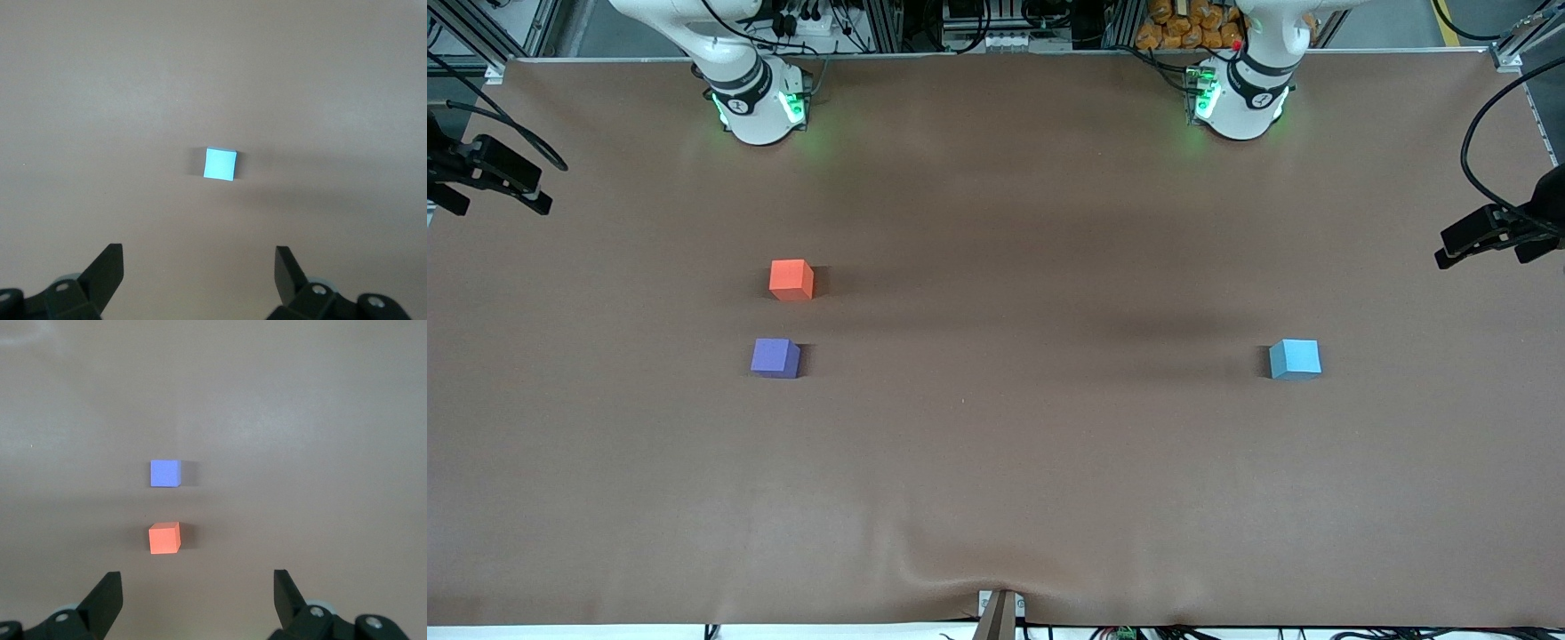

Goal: Place blue block between orange and purple blocks
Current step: 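Move the left gripper toward the light-blue block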

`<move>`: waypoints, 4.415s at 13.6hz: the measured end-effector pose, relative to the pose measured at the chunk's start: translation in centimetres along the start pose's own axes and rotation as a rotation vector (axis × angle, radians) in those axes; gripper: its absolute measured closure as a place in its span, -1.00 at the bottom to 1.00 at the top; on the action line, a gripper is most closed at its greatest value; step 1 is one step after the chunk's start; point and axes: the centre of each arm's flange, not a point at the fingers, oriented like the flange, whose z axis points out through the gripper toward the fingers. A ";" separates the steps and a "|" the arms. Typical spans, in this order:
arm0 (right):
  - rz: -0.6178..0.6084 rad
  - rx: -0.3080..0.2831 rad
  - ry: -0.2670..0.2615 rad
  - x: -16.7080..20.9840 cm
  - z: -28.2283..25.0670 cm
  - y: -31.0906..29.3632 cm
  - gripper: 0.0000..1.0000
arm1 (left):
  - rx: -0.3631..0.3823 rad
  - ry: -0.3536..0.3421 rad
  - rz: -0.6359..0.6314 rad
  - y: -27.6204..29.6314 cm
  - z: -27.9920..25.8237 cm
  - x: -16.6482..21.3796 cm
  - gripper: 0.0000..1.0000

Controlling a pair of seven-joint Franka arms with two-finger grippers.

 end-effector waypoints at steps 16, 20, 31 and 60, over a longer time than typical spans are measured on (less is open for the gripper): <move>0.007 0.001 -0.002 0.0 0.0 0.3 -1.00 | -0.007 -0.030 -0.028 -1.7 7.8 4.6 -1.00; 0.007 0.001 -0.002 0.0 0.0 0.4 -1.00 | -0.010 -0.024 -0.028 -1.6 10.0 5.8 -1.00; 0.007 0.001 -0.002 0.0 0.0 0.4 -1.00 | -0.013 -0.018 -0.024 -1.4 12.4 7.0 -1.00; 0.007 0.009 -0.002 0.0 0.0 0.3 -1.00 | -0.017 -0.073 0.005 0.3 18.5 7.5 -1.00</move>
